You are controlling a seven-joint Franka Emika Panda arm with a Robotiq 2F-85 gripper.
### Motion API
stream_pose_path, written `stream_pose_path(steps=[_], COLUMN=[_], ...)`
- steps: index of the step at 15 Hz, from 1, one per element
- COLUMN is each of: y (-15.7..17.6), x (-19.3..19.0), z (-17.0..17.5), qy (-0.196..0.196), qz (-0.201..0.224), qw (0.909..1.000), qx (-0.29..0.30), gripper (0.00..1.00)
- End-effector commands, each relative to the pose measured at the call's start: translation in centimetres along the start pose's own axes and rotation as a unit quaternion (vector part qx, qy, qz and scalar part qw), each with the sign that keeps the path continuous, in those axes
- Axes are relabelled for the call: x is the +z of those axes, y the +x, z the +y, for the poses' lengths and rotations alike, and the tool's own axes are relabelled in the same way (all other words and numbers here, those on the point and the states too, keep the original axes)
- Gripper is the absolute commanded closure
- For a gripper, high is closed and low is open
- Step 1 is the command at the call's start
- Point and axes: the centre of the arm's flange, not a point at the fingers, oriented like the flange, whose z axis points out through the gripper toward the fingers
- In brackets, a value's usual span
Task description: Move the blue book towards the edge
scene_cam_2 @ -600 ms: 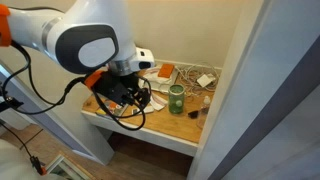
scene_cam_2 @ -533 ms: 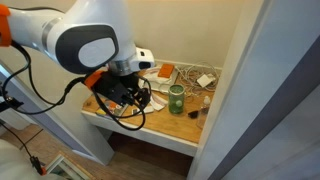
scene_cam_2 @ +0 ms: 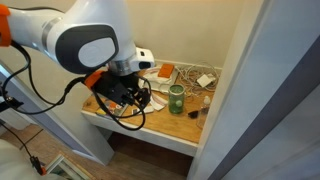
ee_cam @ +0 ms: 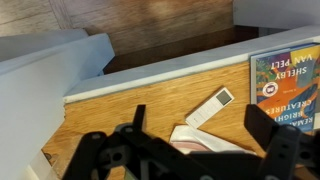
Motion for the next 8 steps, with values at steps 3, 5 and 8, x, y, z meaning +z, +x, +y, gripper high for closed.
stream_pose_path(steps=[3,5,8], y=[0.0,0.0,0.46], x=[0.0,0.0,0.02], z=[0.0,0.0,-0.65], qy=[0.0,0.0,-0.009], qz=[0.0,0.0,-0.005], qw=[1.0,1.0,0.9999], qx=[0.0,0.0,-0.003], gripper=[0.0,0.0,0.0])
